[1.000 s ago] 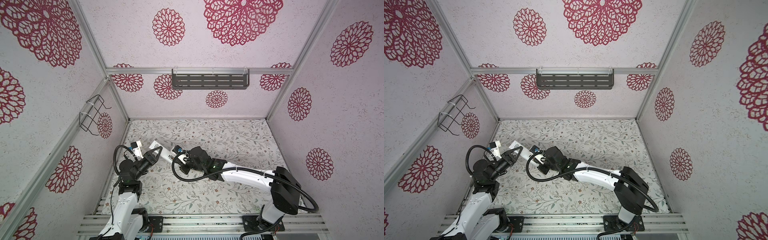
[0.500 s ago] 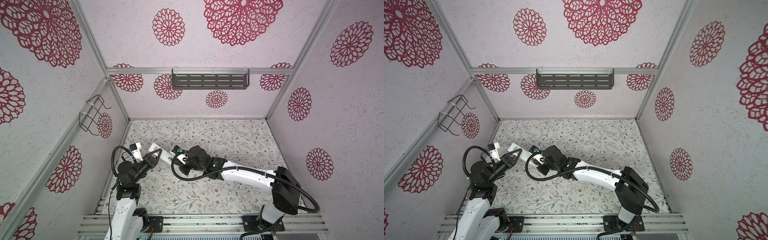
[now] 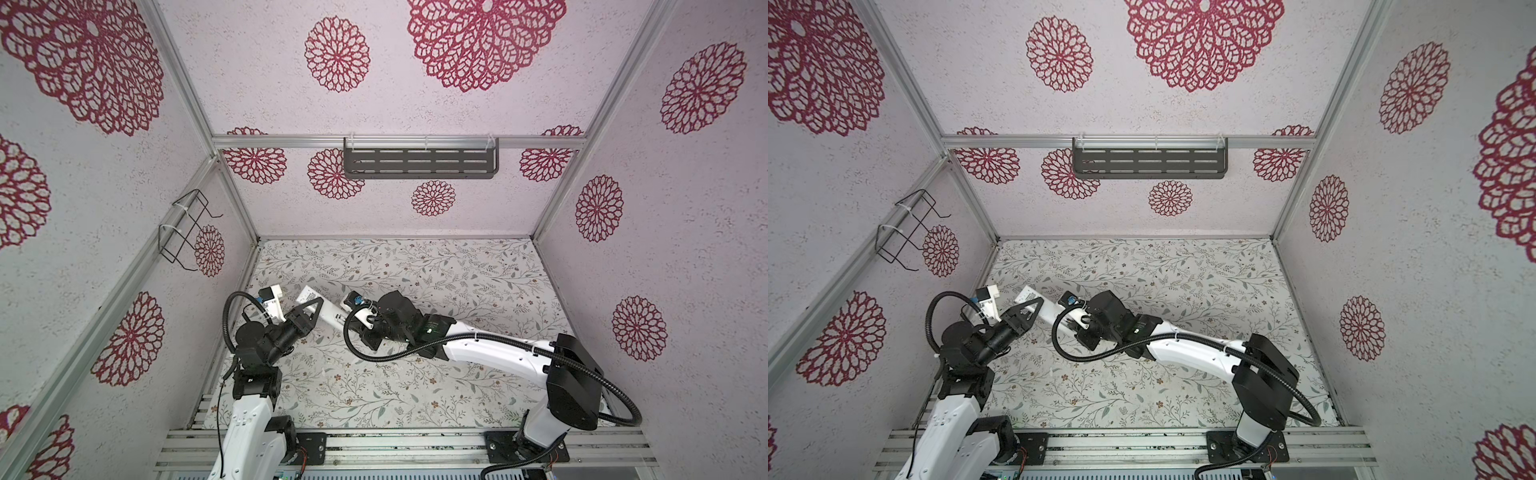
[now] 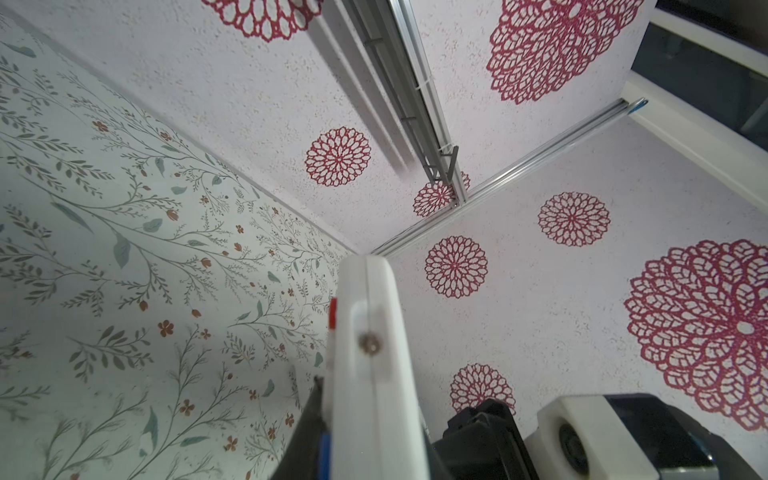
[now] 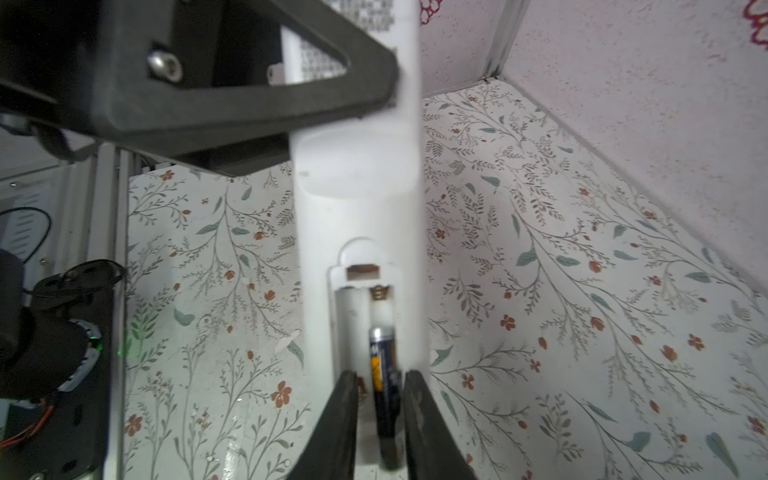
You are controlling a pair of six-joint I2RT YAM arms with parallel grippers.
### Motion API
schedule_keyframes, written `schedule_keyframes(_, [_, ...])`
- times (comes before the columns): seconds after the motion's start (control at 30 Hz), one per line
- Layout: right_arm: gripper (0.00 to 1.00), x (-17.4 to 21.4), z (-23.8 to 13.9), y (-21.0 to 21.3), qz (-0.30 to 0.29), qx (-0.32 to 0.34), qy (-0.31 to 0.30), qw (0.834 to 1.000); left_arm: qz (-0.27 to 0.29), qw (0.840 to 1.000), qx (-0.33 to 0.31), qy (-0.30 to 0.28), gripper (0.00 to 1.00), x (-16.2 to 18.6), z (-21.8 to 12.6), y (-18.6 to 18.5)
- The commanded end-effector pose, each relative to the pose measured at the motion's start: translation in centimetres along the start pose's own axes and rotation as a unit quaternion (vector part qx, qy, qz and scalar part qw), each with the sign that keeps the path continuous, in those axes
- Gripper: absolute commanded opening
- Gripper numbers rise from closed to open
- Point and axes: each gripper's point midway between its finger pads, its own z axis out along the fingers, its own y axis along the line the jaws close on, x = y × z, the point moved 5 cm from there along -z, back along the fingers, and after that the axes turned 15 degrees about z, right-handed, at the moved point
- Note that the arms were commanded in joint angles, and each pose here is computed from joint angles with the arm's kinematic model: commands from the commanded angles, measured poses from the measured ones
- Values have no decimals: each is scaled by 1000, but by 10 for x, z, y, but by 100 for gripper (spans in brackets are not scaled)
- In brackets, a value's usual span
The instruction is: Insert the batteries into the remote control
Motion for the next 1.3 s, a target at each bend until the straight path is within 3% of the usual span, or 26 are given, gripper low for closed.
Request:
schedule_keyframes(0.0, [26,10,-8,-23,5,53,22,998,27,998,61,-12,13,-19,-2,-32])
schedule_keyframes(0.3, [25,13,-7,-21,5,45,27,999,29,998,62,-14,13,-20,-2,-33])
schedule_keyframes(0.63, [14,14,-6,-20,4,39,30,999,28,998,63,-15,13,-21,-2,-33])
schedule_keyframes(1.27, [11,5,9,-14,-15,9,-5,1000,-10,993,117,-6,14,-29,-1,-41])
